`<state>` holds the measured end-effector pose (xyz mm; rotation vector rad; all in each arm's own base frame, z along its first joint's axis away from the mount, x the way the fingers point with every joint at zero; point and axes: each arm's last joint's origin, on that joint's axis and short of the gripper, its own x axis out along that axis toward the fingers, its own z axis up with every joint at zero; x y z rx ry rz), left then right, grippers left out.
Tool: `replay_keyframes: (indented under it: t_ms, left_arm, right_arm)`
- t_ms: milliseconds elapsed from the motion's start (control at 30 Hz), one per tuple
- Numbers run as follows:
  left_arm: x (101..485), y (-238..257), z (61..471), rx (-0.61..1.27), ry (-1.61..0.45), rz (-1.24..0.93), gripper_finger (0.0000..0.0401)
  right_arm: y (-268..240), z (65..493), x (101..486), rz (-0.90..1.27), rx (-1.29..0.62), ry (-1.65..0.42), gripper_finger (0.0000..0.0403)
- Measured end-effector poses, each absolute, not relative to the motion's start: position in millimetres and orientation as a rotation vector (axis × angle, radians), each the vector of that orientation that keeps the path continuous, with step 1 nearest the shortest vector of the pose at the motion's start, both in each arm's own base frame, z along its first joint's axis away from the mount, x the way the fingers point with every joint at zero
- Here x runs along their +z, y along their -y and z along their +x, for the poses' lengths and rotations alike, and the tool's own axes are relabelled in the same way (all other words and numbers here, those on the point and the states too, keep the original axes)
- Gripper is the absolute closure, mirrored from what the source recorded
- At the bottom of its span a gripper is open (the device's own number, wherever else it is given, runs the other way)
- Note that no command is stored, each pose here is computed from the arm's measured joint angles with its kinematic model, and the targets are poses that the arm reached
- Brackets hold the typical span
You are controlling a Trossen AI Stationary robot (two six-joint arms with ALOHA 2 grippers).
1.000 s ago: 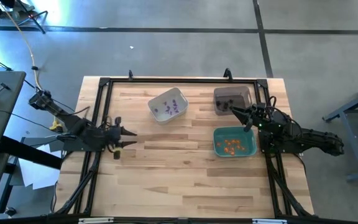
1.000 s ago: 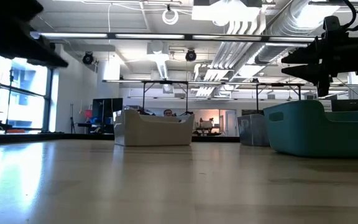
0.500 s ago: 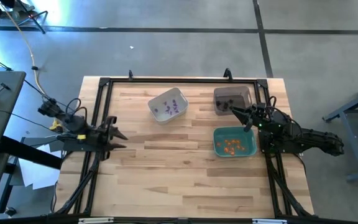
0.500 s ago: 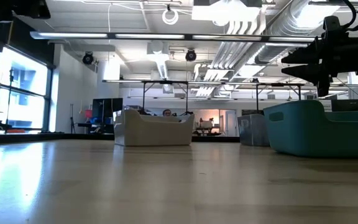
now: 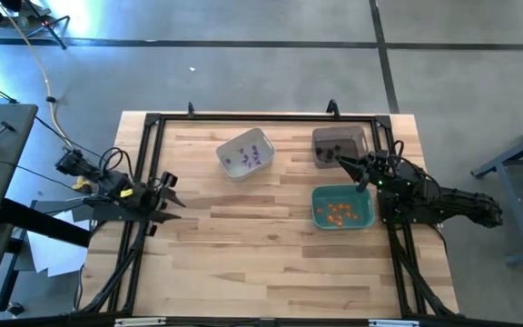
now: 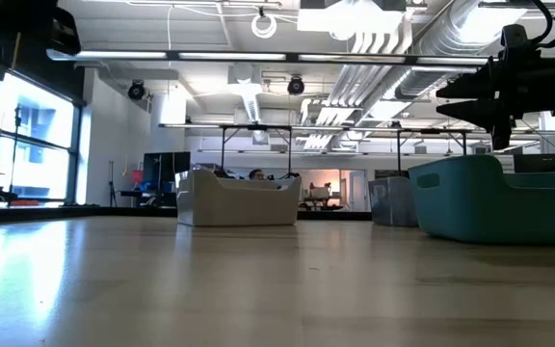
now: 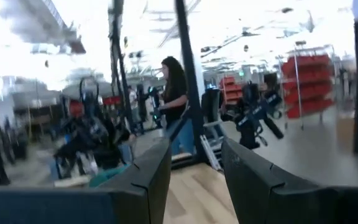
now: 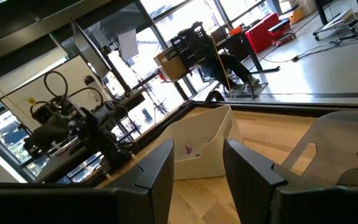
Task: Sort Halloween decoration
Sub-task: Return to Home Position
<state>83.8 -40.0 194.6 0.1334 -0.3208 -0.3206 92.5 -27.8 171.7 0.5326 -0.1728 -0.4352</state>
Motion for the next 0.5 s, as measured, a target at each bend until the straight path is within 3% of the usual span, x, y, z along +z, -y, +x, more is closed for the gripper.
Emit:
replay_keyframes:
  t_ms: [200,500]
  left_arm:
    - [194.1,33.7,86.6,-0.27,0.285,-0.036,0.027]
    - [190.5,32.1,88.7,-0.252,0.242,-0.063,0.027]
  right_arm:
    - [27.8,92.5,171.7,0.533,-0.436,0.173,0.027]
    - [27.8,92.5,171.7,0.533,-0.435,0.173,0.027]
